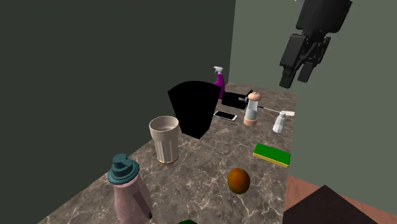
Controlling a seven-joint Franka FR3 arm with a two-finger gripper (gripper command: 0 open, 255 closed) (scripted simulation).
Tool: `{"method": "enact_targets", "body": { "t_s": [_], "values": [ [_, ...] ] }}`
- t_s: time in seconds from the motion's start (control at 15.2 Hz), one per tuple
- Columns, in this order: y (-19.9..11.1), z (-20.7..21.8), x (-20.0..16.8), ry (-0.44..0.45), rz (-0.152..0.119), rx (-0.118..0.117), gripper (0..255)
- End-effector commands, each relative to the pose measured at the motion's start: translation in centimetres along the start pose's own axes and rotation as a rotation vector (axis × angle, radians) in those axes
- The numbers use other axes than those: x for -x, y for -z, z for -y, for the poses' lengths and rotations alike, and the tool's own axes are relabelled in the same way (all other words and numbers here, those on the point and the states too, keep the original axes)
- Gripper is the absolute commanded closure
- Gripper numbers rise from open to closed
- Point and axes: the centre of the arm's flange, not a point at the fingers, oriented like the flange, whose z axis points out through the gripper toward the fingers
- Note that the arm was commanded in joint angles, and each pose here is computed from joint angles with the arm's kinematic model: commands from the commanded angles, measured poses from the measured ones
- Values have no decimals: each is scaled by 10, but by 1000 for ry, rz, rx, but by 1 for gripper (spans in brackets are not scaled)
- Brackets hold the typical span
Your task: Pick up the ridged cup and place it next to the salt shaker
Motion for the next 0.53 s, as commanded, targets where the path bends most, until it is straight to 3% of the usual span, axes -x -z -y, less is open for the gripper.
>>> {"method": "enact_targets", "body": {
  "t_s": [0.0,0.46],
  "values": [
    [0,0,0,0,0,0,0],
    [-48,29,-77,-10,22,-1,0]
  ]
}}
